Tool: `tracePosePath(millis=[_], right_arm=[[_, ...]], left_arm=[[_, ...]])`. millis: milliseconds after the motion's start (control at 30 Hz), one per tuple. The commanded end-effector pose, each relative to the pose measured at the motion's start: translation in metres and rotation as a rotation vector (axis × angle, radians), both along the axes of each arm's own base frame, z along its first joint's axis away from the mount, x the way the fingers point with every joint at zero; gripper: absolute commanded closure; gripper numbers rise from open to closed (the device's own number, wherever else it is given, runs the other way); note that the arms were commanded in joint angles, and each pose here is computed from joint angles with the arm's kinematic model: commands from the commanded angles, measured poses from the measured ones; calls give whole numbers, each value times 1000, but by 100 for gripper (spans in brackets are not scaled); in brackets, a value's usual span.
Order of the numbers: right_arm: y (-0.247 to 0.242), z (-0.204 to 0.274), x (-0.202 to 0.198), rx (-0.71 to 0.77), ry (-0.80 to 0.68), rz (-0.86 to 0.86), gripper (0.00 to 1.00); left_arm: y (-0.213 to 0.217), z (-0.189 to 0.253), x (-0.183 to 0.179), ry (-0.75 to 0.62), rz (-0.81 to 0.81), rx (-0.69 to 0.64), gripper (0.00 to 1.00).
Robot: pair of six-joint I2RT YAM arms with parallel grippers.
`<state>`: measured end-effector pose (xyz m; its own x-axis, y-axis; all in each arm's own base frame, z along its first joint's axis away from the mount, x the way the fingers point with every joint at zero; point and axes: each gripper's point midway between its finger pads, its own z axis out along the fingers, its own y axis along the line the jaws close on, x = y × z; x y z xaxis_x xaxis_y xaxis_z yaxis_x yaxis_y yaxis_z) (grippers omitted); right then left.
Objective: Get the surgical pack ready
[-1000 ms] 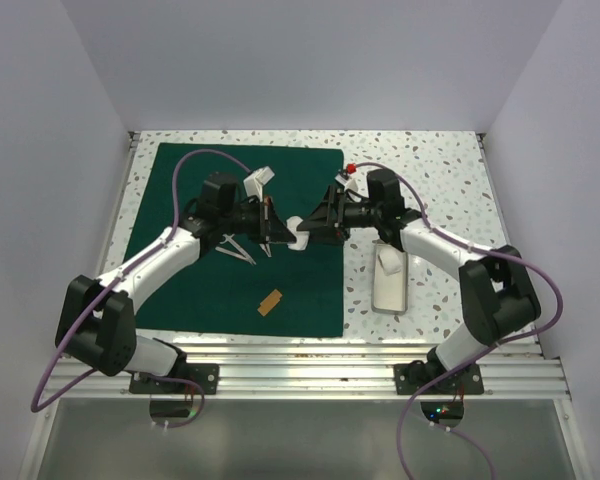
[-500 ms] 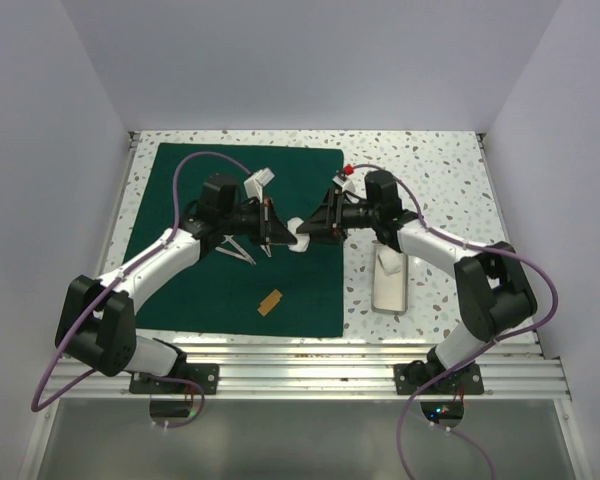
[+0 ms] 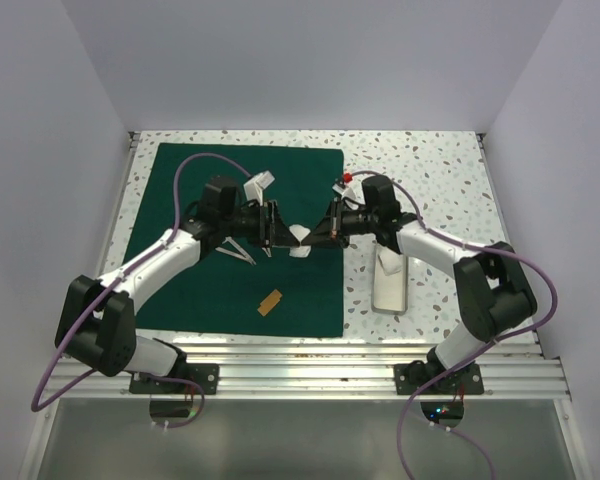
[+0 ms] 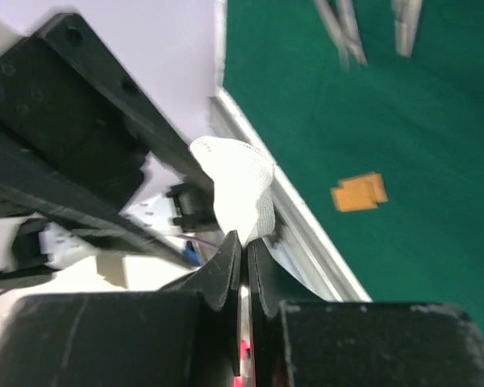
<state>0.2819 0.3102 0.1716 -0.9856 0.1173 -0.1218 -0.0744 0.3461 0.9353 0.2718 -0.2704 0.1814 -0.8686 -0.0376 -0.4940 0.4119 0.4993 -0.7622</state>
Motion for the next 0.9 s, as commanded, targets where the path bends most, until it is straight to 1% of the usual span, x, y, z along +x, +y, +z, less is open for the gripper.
tracePosePath(millis=[0,33,100,133,200,267,300,333,400,433,467,500,567,633,867], right_arm=[[-14,-1,-6,-118,-61,25,100],[-23,-11,-10,-200,-77,50,100],[-36,-16,-15,-285,-110,73,100],[-50,-23,-19,-361,-127,97,100],[-72,-27,-19,-436,-139,93,100],[-99,-38,-27,-532,-114,94,100],[-118,-44,-24,-578,-103,72,100],[-136,-52,-30,-639,-50,57,100],[-170,-60,-31,-704,-2,2,100],[-184,-64,-40,-747,41,-5,100],[-208,-71,-39,-837,67,-56,100],[-217,-73,-45,-868,84,-73,100],[-230,-79,-49,-915,111,-95,100],[-235,-88,-54,-927,156,-83,100],[-220,-109,-59,-793,273,-49,100]], left_arm=[[13,-3,1,-52,32,95,42],[17,-6,1,-55,45,118,39],[31,-19,0,-33,73,197,36],[39,-25,4,-34,109,244,35],[55,-41,6,0,160,330,35],[62,-54,7,35,166,368,34],[63,-57,8,42,167,373,34],[63,-60,8,55,162,377,34],[58,-67,11,79,144,372,36],[56,-68,13,80,140,365,36],[54,-70,16,87,136,365,36],[53,-71,17,89,132,364,37],[53,-76,20,92,126,375,37],[54,-76,23,90,122,382,37],[65,-81,31,102,125,389,36]])
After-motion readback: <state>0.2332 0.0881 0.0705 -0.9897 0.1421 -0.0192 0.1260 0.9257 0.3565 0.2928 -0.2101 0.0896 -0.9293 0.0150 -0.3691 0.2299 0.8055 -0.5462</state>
